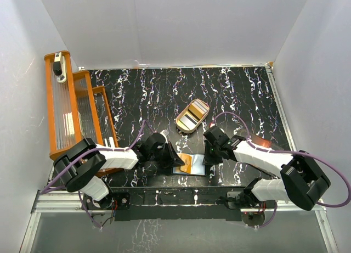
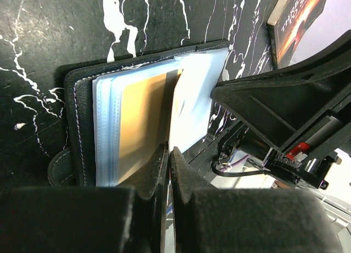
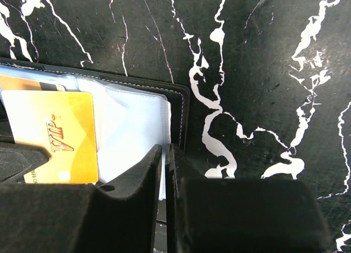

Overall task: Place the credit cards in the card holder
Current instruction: Insert the credit card into the card holder.

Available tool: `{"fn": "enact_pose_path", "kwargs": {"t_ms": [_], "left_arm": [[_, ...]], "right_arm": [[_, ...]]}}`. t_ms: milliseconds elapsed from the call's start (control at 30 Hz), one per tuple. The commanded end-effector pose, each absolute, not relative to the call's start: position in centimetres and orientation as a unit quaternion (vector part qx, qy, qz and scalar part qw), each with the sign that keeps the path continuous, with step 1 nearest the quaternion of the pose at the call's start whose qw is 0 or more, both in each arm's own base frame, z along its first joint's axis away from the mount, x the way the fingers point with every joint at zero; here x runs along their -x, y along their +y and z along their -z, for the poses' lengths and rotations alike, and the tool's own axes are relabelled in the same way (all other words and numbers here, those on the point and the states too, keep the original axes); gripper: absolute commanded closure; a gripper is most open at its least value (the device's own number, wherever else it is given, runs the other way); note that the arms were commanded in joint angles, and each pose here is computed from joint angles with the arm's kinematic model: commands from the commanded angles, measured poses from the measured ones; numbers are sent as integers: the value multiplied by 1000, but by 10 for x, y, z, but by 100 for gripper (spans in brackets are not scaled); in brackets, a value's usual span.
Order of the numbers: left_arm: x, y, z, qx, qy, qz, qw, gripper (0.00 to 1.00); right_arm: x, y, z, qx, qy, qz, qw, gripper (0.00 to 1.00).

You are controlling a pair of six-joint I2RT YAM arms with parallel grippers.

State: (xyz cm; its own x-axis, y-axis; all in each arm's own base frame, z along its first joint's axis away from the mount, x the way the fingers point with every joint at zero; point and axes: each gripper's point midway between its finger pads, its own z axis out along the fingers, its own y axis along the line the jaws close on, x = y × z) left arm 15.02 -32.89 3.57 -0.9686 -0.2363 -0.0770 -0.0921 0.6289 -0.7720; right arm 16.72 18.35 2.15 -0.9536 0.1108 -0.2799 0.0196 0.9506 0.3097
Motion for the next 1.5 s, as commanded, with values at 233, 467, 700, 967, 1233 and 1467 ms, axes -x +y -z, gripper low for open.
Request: {"fn": "enact_pose_path", "kwargs": {"t_ms": [233,467,700,967,1233,1467], "left_arm": [[-149,-337,-45,80,888,444,84,100],[-146,-347,-42,65,882,461,70,100],[-148,-342,-33,54,885,454,89,100],[-148,-338,-24,85,883,453,89,100],[-157,-345,-23,99,874,464,103,100],[-152,-353,-21,100,876,458,113,100]], "right_arm": [[-167,173,-12,-36,977,-133,163,93],[-164,169,-8,-39,979,-125,157,93],[-162,168,-8,-43,977,-132,160,93],[-161,174,-9,-49,974,-151,161,93],[-156,178,-13,-85,964,-188,170,92],[-155,181,-16,-99,957,-208,175,92]]}}
